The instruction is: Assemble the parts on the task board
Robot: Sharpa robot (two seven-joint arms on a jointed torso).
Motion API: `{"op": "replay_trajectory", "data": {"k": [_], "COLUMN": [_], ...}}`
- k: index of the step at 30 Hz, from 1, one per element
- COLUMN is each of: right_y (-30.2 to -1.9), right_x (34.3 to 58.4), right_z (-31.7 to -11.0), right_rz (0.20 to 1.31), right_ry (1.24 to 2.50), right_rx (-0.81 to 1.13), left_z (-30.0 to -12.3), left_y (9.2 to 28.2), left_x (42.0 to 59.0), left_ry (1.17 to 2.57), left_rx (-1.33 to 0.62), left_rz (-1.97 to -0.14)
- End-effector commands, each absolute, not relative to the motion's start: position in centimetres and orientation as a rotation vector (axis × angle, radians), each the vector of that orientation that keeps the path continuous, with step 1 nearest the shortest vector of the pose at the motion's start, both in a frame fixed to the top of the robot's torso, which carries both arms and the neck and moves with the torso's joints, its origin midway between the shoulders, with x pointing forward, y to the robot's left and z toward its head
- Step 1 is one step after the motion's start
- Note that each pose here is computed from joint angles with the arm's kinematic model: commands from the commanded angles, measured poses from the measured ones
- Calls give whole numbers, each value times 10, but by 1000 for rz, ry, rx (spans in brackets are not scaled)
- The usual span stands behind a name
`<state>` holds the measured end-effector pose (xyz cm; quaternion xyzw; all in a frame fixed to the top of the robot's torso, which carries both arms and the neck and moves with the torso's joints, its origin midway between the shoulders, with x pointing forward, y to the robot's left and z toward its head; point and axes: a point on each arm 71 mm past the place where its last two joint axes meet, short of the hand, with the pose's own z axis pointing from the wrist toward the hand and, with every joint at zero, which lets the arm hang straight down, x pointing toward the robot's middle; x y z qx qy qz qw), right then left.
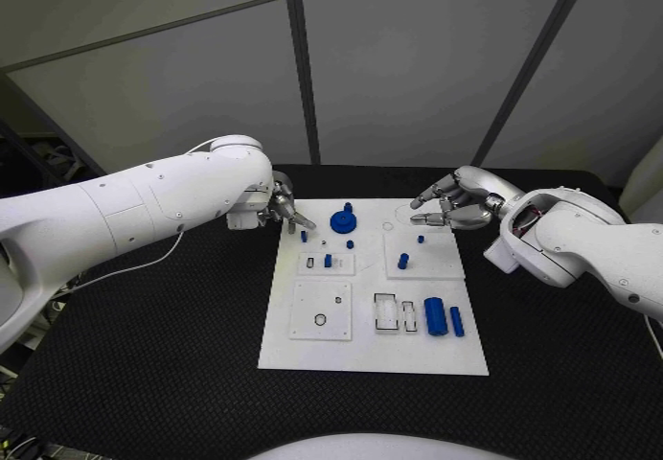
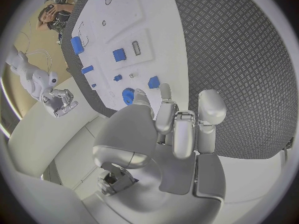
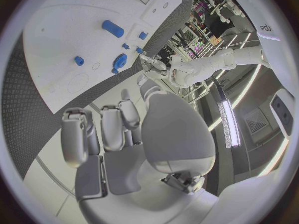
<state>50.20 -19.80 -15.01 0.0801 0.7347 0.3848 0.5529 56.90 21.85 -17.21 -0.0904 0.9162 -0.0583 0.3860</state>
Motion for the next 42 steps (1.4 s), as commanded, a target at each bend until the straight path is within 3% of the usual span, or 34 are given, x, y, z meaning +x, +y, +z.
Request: {"op": "replay_trajectory", "data": {"k": [1,42], "right_y": [-197,-195], "right_x": [502,502], "right_z": [-149,-149], "right_rz": [917,922], "right_ry": [1735,1735], "right_rx": [180,176], "left_z": [-172,-181], "left_y": [218,208], "left_x": [569,571], "left_ry": [2347,2371], "left_rx": [-210,-199], "left_rz": [-133,-164]}}
